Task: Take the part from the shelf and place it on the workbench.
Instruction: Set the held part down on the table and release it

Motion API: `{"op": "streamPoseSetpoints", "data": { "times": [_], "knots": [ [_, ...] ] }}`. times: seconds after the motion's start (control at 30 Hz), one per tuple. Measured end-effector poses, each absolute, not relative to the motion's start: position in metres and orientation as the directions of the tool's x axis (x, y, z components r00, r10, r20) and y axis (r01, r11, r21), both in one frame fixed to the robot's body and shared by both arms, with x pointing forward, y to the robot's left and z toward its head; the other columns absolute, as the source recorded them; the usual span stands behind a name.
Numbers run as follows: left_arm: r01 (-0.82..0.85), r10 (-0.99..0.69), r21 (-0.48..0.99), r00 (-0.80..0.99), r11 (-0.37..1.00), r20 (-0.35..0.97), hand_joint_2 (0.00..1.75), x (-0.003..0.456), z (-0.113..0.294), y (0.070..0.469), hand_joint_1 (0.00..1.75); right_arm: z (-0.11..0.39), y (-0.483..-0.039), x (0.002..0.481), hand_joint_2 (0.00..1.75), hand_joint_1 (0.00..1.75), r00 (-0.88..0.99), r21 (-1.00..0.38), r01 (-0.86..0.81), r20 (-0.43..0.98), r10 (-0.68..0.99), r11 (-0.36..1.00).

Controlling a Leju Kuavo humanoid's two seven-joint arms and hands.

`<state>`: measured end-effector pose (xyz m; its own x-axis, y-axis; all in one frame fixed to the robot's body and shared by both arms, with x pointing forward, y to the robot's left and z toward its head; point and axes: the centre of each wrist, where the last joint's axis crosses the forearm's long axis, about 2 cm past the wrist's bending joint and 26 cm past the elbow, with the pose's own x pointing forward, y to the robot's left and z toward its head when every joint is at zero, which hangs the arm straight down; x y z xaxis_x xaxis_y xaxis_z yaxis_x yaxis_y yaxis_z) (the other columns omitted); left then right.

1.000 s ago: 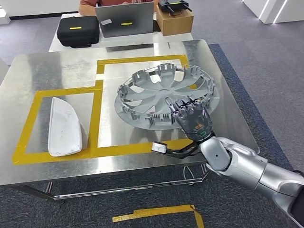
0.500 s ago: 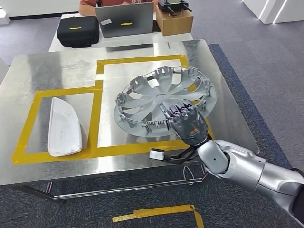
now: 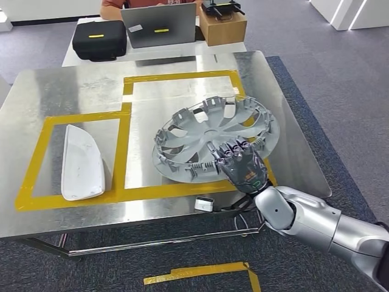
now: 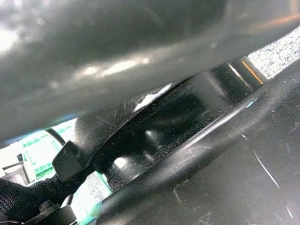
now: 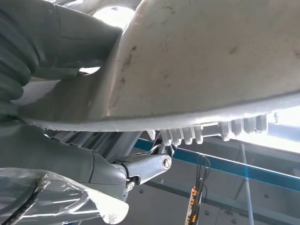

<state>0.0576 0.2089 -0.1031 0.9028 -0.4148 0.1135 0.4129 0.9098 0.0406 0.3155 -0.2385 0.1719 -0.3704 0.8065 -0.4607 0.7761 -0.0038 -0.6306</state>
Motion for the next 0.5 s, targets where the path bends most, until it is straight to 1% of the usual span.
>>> {"op": "streamPoseSetpoints", "data": {
  "times": [0.13, 0.5],
  "knots": [
    [0.417, -0.419, 0.041, 0.901, 0.908, 0.114, 1.75, 0.0578, -0.103, 0.2087, 0.0, 0.1714, -0.2388, 0.3152, 0.0, 0.0, -0.37, -0.632, 0.775, -0.46, 0.807, -0.005],
    [0.418, -0.42, 0.044, 0.9, 0.907, 0.117, 1.75, 0.059, -0.1028, 0.2087, 0.0, 0.1708, -0.2397, 0.3158, 0.0, 0.0, -0.367, -0.632, 0.775, -0.462, 0.808, -0.009]
  ]
}}
